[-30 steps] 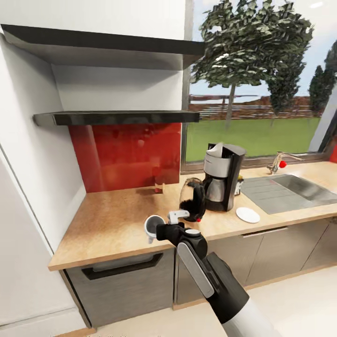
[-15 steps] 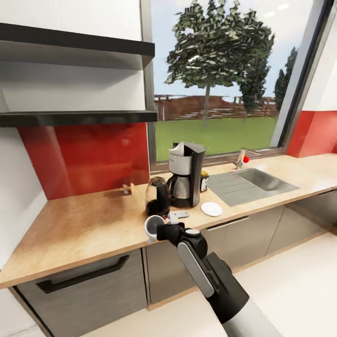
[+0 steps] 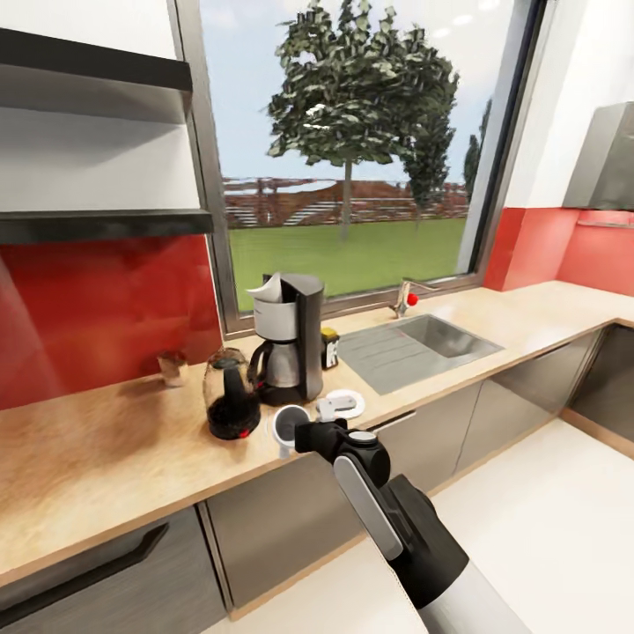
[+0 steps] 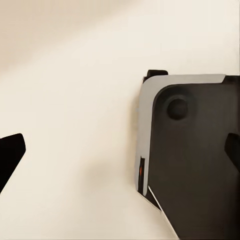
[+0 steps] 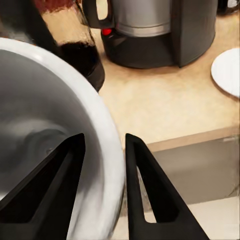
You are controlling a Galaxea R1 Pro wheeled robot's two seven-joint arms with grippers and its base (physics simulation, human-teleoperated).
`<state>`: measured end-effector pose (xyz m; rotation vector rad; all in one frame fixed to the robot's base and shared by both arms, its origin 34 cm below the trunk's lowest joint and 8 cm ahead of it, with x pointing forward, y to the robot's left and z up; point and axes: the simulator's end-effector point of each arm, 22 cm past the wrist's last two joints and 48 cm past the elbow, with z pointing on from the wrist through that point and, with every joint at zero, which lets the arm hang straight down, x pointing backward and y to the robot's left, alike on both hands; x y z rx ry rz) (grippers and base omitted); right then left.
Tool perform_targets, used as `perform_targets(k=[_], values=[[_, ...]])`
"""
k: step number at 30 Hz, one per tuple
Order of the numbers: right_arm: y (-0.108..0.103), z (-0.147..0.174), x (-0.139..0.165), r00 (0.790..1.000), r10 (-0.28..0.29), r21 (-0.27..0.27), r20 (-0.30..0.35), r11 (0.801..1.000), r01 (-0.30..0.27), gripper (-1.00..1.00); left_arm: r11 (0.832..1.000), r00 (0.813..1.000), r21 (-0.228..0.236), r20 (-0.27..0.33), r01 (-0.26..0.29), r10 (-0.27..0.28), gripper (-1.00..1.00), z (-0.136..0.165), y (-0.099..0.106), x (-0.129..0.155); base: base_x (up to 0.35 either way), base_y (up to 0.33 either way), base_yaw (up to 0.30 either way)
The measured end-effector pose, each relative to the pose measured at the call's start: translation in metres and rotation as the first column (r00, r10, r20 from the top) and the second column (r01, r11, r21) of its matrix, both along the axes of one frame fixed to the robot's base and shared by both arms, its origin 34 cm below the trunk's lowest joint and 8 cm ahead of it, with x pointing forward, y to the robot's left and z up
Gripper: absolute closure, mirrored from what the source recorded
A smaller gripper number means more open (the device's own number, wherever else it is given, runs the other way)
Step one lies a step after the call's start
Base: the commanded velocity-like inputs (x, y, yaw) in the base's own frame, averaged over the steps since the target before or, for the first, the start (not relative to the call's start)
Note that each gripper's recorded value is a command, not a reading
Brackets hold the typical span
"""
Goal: Set up a coffee station on the kitchen countertop: keep the coffee maker on the countertop, move the bottle of coffee from the kitchen shelf to the counter next to the coffee maker, place a paper coffee filter on top of the coffee maker, put the saucer next to the coffee maker with the coffee cup on the saucer, and place the electric kettle next to the coffee maker.
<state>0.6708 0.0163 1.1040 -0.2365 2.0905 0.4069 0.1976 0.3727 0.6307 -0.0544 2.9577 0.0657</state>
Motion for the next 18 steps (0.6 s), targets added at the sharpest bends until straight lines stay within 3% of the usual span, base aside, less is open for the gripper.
perform_targets(k=[3, 10, 18], values=[[0.0, 0.0, 0.0, 1.0, 0.0, 0.0, 0.0, 1.0, 0.0, 1.0, 1.0, 1.0, -0.005, -0.006, 0.0, 0.0, -1.0, -0.001, -0.003, -0.001, 0.238, -0.2, -0.264], [-0.002, -0.001, 0.001, 1.0, -0.003, -0.006, 0.0, 1.0, 0.003, 1.0, 1.0, 0.996, -0.014, -0.083, -0.016, 0.014, -1.0, -0.004, -0.009, -0.018, 0.238, -0.199, -0.247], [-0.015, -0.006, 0.004, 1.0, -0.016, -0.026, 0.001, 1.0, 0.016, 1.0, 1.0, 0.995, 0.003, -0.095, -0.018, 0.018, -1.0, -0.004, -0.007, -0.023, 0.238, -0.199, -0.026]])
